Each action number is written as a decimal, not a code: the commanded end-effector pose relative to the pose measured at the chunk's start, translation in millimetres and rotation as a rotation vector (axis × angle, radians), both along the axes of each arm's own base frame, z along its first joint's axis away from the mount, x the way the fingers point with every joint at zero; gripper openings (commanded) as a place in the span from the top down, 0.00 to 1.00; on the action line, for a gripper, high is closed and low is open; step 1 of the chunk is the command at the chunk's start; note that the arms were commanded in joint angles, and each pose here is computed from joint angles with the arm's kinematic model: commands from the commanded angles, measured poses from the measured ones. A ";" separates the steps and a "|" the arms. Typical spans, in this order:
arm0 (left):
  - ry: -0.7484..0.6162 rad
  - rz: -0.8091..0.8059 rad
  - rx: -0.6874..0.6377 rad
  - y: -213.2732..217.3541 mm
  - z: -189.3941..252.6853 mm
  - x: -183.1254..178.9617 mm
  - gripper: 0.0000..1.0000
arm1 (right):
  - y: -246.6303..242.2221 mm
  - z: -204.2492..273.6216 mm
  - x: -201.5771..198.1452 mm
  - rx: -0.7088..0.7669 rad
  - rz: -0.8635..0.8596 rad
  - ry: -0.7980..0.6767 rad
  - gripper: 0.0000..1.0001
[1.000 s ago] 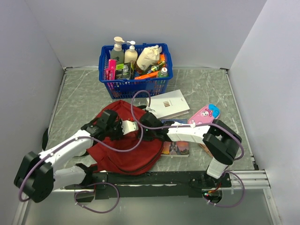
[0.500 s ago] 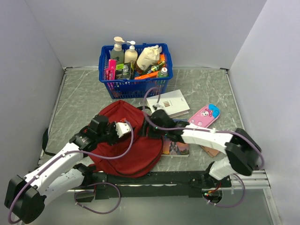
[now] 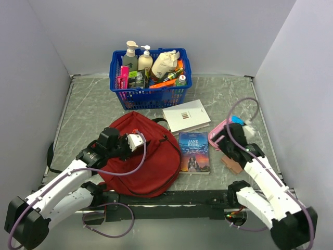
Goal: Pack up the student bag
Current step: Pick up the personal item from the center of the board.
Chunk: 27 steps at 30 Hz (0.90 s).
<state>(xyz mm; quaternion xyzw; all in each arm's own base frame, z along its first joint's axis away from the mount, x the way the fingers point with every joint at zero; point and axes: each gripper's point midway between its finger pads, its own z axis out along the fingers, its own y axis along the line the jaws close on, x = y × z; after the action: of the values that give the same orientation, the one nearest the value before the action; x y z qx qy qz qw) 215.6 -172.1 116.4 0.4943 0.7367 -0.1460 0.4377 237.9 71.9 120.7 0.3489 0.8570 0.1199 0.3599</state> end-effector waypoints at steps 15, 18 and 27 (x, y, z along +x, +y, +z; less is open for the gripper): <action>-0.052 -0.018 -0.153 -16.4 39.5 -2.2 0.99 | -134.9 -49.3 -64.0 -0.070 -0.457 0.373 0.17; -0.058 -0.025 -0.166 -17.3 42.8 -3.7 0.99 | -125.3 -70.3 -62.2 -0.008 -0.456 0.411 0.16; -0.066 -0.045 -0.172 -19.9 48.5 -4.5 0.99 | -117.5 -102.1 -55.4 0.056 -0.468 0.427 0.06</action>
<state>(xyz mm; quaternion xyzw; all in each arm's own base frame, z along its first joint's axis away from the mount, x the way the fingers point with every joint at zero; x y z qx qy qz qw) 209.3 -178.3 135.9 0.4760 0.7262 -0.1746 0.4642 165.9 -44.4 20.8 0.5561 0.8156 -0.0393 0.1548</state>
